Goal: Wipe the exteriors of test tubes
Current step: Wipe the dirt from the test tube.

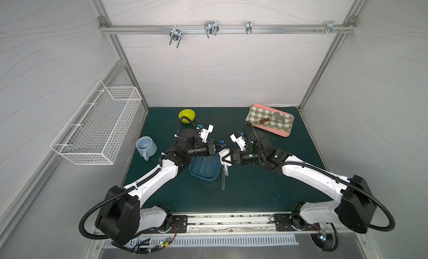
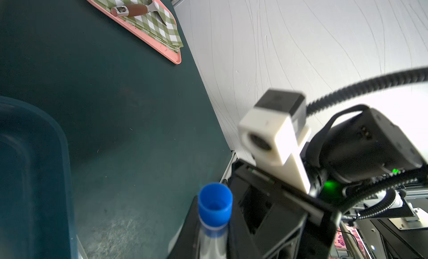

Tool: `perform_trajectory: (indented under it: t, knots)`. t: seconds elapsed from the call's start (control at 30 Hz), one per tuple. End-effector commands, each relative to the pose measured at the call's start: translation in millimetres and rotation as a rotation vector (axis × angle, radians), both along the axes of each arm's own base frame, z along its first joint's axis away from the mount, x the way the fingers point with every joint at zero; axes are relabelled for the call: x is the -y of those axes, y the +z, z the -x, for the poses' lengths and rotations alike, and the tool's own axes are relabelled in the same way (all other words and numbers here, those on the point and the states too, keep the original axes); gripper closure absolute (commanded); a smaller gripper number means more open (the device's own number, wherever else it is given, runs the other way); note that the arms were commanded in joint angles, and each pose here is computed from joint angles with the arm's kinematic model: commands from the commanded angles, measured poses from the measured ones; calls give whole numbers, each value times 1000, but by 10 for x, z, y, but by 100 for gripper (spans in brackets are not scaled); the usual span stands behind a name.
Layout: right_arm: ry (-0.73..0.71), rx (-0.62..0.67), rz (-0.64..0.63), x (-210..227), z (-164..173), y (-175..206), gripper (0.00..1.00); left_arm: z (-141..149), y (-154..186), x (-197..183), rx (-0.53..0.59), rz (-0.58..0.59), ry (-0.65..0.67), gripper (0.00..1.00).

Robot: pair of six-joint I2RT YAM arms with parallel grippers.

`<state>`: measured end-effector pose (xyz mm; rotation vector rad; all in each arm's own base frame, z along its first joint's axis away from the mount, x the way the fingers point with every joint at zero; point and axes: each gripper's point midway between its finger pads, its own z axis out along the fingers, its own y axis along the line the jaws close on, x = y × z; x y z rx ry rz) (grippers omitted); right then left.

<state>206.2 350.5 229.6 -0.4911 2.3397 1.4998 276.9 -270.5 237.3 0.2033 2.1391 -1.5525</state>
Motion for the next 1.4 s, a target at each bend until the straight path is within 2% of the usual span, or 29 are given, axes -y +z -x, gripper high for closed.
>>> perform_trajectory:
  t: [0.0, 0.23, 0.53, 0.7, 1.07, 1.37]
  knots:
    - [19, 47, -31, -46, -172, 178, 76, 12, 169, 1, 58, 27, -8, 94]
    - [40, 23, -37, -92, -165, 127, 77, -1, 186, -7, 66, 28, 3, 94]
    - [37, -61, 48, 15, 344, -343, 77, -49, 223, -4, 72, 35, 7, 94]
    - [29, -91, 81, 77, 507, -502, 77, -68, 218, 1, 68, 41, 4, 94]
    - [40, -97, 126, 278, 682, -518, 77, -93, 293, -49, 85, 49, 5, 94]
    - [-21, -104, 148, 527, 791, -593, 77, -148, 406, -155, 104, 58, -4, 94]
